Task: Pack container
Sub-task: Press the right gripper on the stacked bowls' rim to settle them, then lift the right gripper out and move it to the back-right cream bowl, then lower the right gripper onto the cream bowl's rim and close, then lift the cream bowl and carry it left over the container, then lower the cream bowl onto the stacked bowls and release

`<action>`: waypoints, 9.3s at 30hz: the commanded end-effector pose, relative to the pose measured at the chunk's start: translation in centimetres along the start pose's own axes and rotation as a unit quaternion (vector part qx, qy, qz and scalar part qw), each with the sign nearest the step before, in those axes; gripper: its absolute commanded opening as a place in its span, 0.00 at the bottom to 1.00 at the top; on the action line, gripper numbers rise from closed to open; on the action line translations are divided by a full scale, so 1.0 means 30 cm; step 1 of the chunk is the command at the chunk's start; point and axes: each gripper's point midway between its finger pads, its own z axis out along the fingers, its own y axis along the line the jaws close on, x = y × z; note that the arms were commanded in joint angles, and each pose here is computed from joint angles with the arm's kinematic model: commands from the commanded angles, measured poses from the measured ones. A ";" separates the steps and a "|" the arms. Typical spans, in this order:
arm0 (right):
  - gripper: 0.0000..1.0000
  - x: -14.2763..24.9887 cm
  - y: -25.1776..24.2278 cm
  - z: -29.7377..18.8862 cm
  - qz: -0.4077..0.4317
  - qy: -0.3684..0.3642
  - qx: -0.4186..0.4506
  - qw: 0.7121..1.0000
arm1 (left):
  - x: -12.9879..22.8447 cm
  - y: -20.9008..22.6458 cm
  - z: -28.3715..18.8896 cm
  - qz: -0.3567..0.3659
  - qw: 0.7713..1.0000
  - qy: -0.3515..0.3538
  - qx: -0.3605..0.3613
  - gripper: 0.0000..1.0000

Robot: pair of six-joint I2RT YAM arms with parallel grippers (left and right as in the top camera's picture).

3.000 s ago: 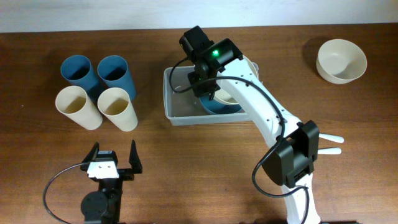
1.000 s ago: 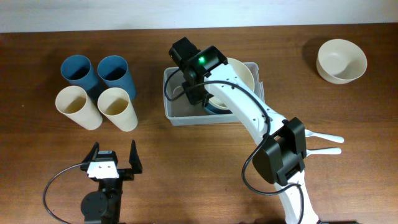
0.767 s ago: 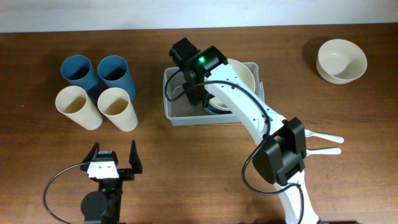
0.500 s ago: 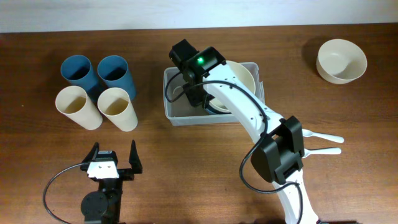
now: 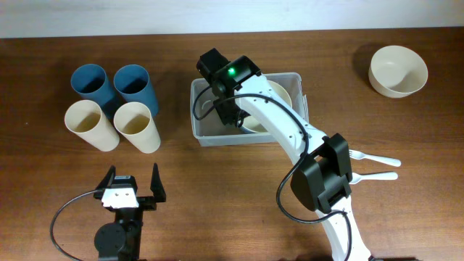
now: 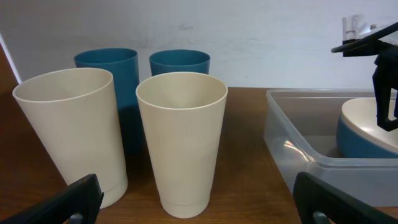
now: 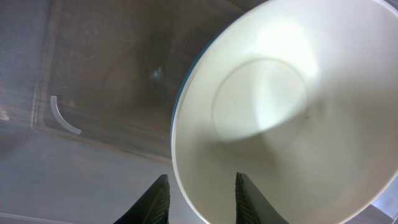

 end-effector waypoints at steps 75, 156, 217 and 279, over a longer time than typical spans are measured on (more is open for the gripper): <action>0.99 0.492 -1.565 0.235 0.679 -0.056 -0.036 0.731 | 0.004 0.006 -0.001 0.006 1.000 0.001 -0.004 1.00; 0.04 0.463 -1.562 0.391 0.686 -0.053 -0.060 0.723 | 0.004 0.006 -0.001 0.006 1.000 0.001 -0.004 1.00; 0.04 0.061 -0.468 -0.080 0.194 0.052 -0.137 0.970 | 0.004 0.006 -0.001 0.006 1.000 0.001 -0.004 1.00; 0.04 0.049 -0.468 0.029 0.196 0.049 -0.126 0.971 | 0.004 0.006 -0.001 0.006 1.000 0.001 -0.004 1.00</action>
